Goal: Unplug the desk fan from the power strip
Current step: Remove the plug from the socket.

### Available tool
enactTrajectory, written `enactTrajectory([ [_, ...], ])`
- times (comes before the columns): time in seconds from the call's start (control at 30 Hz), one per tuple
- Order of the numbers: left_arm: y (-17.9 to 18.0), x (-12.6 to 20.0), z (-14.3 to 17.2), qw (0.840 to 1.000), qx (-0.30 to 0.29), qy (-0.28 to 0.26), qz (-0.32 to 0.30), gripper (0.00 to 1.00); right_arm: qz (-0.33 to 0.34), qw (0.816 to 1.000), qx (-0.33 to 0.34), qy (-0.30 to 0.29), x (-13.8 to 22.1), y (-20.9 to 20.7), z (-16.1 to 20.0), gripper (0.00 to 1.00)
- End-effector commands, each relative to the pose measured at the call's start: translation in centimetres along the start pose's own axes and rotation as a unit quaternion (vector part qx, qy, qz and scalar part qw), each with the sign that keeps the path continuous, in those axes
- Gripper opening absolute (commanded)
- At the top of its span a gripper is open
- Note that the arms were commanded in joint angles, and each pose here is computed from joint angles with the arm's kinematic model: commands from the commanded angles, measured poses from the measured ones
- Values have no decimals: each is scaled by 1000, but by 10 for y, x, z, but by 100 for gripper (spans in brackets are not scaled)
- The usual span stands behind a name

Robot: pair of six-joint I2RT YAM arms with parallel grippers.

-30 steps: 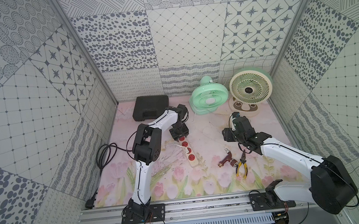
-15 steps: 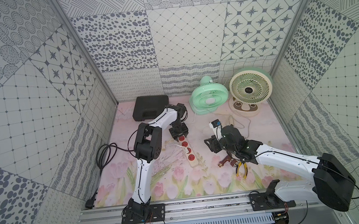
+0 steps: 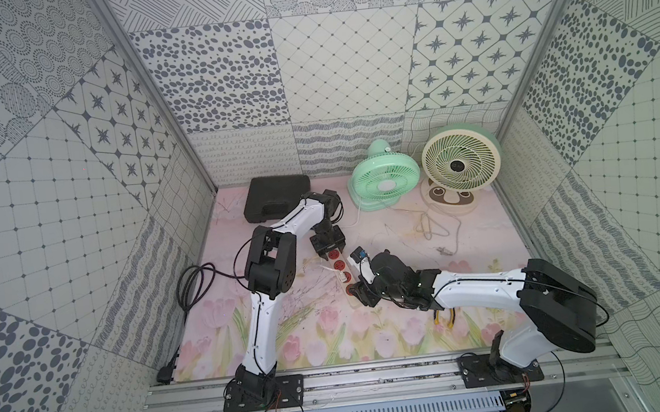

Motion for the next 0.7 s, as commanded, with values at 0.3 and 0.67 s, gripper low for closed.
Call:
enactTrajectory([
  [0.3, 50, -30, 16, 990, 46, 46, -126, 0, 13, 999, 9, -49, -19, 7, -33, 56],
  [0.67, 66, -24, 21, 977, 60, 81, -190, 0, 37, 999, -3, -39, -38, -3, -36, 54],
])
Point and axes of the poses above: each gripper's point midway between its finger pads, its own x axis back along the fingers, its own y axis along the line the jaws close on, z = x × y, the point moved 1 cm from there along x, back along the fingers, and after that the axes turned 14 degrees about -x, right-handed, at the moved point
